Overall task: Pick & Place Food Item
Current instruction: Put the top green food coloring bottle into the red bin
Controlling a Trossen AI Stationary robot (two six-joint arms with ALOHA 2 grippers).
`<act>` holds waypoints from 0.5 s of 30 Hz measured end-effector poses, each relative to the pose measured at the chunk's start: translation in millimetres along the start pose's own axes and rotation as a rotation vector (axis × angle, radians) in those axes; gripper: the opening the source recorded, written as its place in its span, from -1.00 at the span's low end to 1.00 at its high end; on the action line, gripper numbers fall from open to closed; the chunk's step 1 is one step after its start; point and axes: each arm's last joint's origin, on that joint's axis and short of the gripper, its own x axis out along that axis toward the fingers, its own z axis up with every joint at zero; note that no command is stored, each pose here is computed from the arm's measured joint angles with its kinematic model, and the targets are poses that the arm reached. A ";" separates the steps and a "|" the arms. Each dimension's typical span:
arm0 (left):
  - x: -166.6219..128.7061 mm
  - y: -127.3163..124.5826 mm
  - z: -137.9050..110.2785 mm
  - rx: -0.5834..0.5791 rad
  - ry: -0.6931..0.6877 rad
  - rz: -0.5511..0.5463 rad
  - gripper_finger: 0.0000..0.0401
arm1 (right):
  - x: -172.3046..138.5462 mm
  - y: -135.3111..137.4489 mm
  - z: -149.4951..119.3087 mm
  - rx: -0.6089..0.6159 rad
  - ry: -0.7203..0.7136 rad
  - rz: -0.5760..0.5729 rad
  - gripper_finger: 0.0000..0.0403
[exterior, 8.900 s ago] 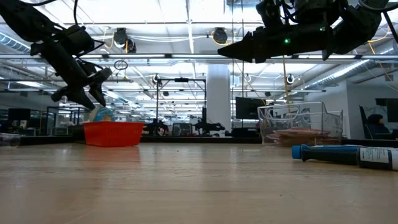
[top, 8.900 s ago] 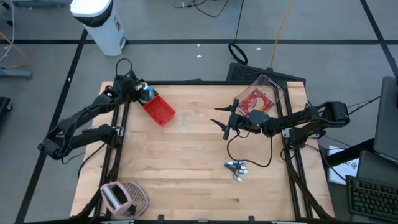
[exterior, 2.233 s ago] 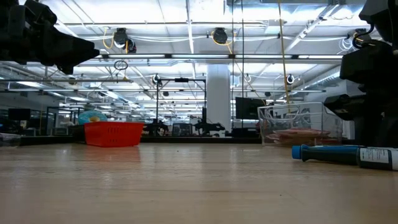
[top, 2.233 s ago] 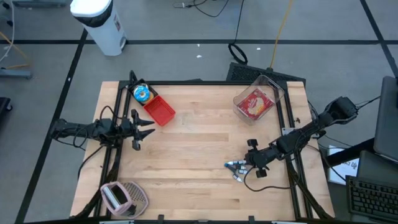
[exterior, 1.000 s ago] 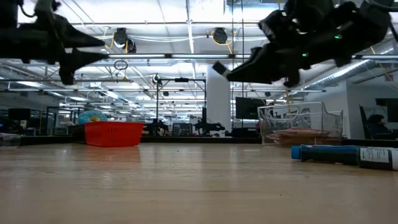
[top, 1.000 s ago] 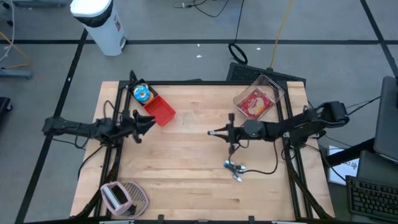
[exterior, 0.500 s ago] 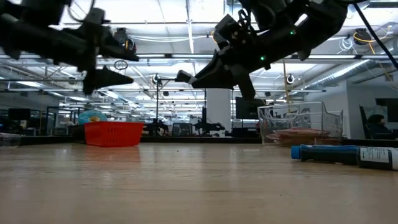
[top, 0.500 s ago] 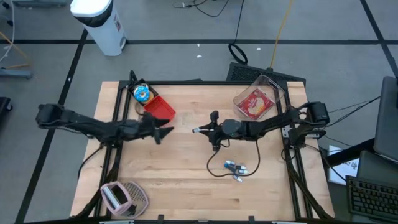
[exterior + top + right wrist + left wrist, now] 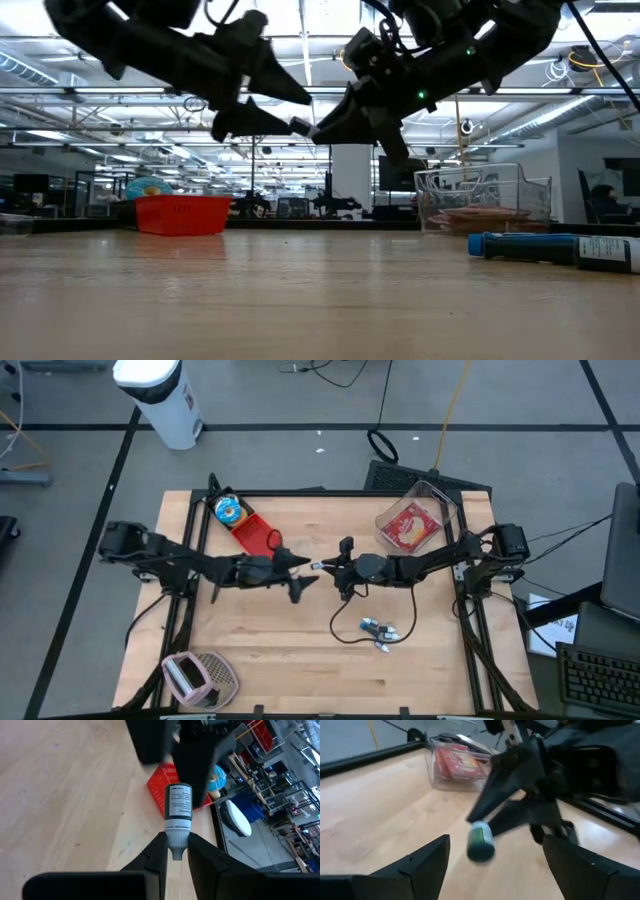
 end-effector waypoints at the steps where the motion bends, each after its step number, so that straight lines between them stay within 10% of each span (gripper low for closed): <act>1: 3.2 0.3 1.0 0.006 -0.004 0.013 0.60 | -0.4 0.9 0.9 -0.001 -0.004 0.002 -0.75; 15: 11.2 11.5 3.2 -0.024 0.001 0.085 0.60 | -2.7 -1.3 9.9 -0.001 -0.058 -0.060 -0.75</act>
